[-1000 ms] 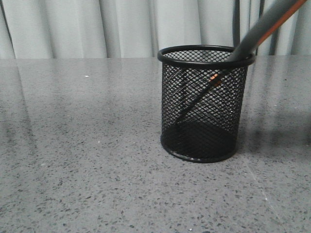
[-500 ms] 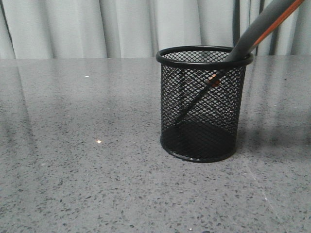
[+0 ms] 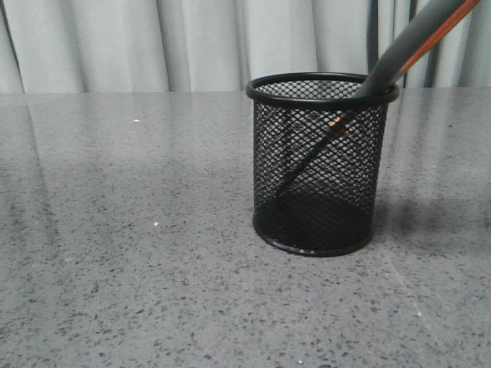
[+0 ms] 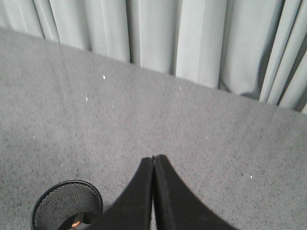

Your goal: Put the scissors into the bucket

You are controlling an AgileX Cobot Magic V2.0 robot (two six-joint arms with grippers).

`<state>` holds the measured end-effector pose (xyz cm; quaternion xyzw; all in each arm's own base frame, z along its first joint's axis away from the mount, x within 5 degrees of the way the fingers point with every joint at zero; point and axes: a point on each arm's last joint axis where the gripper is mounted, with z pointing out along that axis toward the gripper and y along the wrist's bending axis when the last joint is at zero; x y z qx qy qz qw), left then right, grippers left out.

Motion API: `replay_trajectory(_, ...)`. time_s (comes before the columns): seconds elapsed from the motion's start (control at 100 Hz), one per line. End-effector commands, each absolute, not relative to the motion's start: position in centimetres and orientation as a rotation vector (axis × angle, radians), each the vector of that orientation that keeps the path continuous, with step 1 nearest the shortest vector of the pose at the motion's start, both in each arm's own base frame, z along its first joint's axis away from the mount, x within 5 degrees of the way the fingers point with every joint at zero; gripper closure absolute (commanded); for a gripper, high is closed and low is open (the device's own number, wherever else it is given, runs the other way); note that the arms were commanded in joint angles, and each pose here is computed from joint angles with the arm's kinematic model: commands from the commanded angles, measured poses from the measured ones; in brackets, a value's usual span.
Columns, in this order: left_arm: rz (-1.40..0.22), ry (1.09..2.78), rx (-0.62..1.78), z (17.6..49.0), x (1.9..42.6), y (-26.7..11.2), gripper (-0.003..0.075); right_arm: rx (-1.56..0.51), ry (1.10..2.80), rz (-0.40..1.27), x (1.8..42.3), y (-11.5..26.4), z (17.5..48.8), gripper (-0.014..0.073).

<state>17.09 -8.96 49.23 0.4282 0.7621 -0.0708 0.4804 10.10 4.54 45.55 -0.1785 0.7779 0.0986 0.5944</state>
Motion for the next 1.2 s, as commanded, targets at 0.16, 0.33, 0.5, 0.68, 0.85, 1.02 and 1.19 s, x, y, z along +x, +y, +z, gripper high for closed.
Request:
replay_trajectory(0.16,-0.207,1.565,0.725,47.1,12.6,-6.8,0.0740,-0.390,1.582,0.267,6.8,2.8,42.7,0.0640)
replay_trajectory(0.33,-0.188,1.483,0.608,42.0,9.6,-5.1,0.0740,-0.378,1.538,0.294,5.1,1.9,39.5,0.0640)
replay_trajectory(0.5,-0.224,1.437,0.507,36.8,7.1,-3.8,0.0740,-0.375,1.461,0.317,3.7,1.2,36.1,0.0640)
replay_trajectory(0.68,-0.245,1.391,0.445,32.4,4.9,-2.8,0.0740,-0.376,1.404,0.334,2.9,0.9,32.5,0.0640)
replay_trajectory(0.85,-0.247,1.369,0.427,30.2,4.0,-2.4,0.0740,-0.382,1.400,0.335,2.9,1.0,30.9,0.0640)
replay_trajectory(1.02,-0.248,1.368,0.430,30.0,3.9,-2.3,0.0740,-0.379,1.388,0.342,2.8,1.0,31.1,0.0640)
replay_trajectory(1.19,-0.249,1.370,0.431,29.9,3.9,-2.4,0.0740,-0.380,1.393,0.340,2.8,1.0,31.0,0.0640)
